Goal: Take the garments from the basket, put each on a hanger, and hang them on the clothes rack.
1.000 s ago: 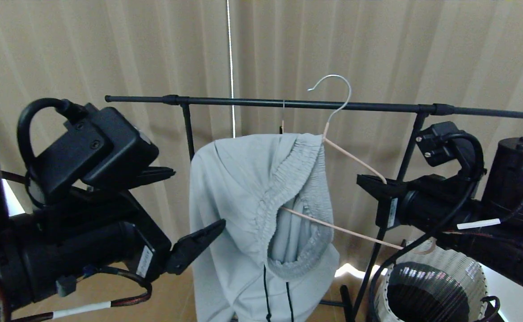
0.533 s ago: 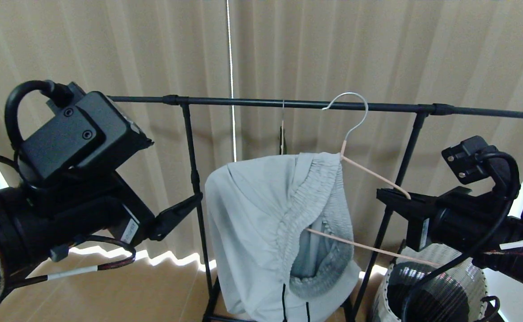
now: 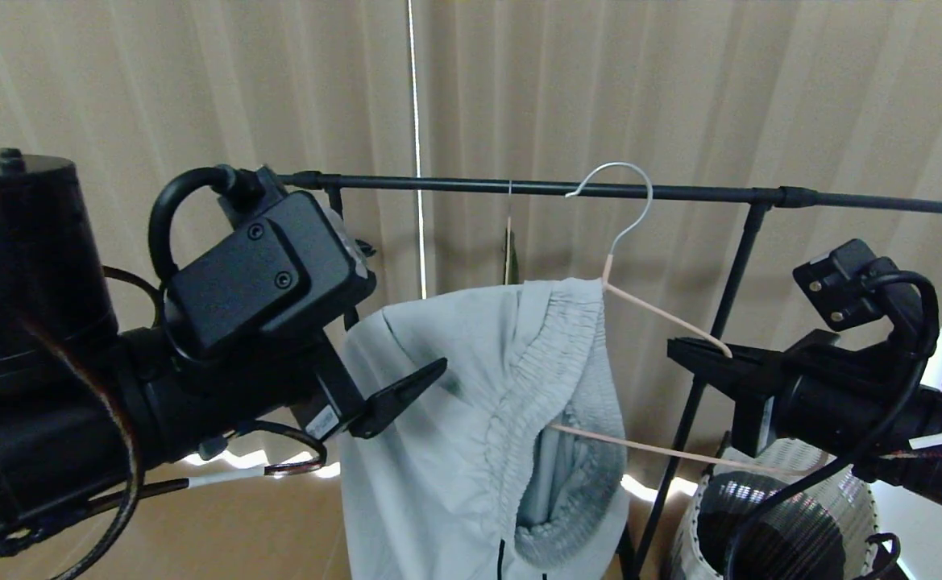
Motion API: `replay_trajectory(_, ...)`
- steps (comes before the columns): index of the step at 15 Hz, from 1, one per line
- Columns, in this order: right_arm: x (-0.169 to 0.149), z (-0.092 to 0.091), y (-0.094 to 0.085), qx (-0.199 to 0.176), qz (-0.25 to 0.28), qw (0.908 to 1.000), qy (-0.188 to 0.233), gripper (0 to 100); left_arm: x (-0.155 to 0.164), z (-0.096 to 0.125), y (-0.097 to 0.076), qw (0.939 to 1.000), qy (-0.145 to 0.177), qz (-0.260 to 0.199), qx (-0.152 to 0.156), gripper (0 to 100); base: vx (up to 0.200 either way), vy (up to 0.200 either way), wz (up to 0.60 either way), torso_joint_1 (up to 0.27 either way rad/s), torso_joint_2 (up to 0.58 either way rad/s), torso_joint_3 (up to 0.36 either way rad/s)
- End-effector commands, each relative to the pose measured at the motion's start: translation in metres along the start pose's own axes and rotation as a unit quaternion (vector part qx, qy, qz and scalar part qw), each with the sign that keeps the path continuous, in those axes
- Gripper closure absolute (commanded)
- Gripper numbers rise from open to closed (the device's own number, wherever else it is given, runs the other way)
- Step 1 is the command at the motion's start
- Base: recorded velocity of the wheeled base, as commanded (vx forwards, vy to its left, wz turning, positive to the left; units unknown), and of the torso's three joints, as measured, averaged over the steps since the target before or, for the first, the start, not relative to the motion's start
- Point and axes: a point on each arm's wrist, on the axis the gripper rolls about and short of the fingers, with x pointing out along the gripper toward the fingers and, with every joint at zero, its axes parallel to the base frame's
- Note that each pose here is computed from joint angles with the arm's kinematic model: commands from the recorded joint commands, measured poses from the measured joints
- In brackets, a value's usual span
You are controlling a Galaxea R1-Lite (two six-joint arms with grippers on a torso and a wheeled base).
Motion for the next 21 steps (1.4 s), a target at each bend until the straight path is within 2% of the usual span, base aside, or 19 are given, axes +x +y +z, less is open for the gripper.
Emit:
replay_trajectory(1,0.005,0.0,0.001,-0.012,0.007,0.9999,0.002,100,0.023,0.0,-0.001,0.9999,0.004,-0.012,0.001,0,0.0,0.0,0.0,0.0,0.0,0.0)
replay_trajectory(4,0.005,0.006,0.003,-0.018,0.05,0.9986,-0.009,100,0.041,0.004,0.002,0.9999,0.005,-0.011,0.001,0,0.0,0.0,0.0,0.0,0.0,0.0)
replay_trajectory(12,0.003,0.008,0.006,-0.02,0.102,0.9944,-0.016,100,0.044,-0.002,0.004,0.9998,0.016,-0.007,0.007,0,0.0,0.0,0.0,0.0,0.0,0.0)
replay_trajectory(13,0.002,0.007,0.006,-0.023,0.102,0.9944,-0.015,100,0.044,-0.003,0.004,0.9998,0.017,-0.007,0.007,100,0.0,0.0,0.0,0.0,0.0,0.0)
replay_trajectory(21,0.002,0.012,0.006,-0.027,0.116,0.9921,-0.04,100,0.042,-0.007,0.001,0.9996,0.024,-0.01,0.007,100,0.0,0.0,0.0,0.0,0.0,0.0)
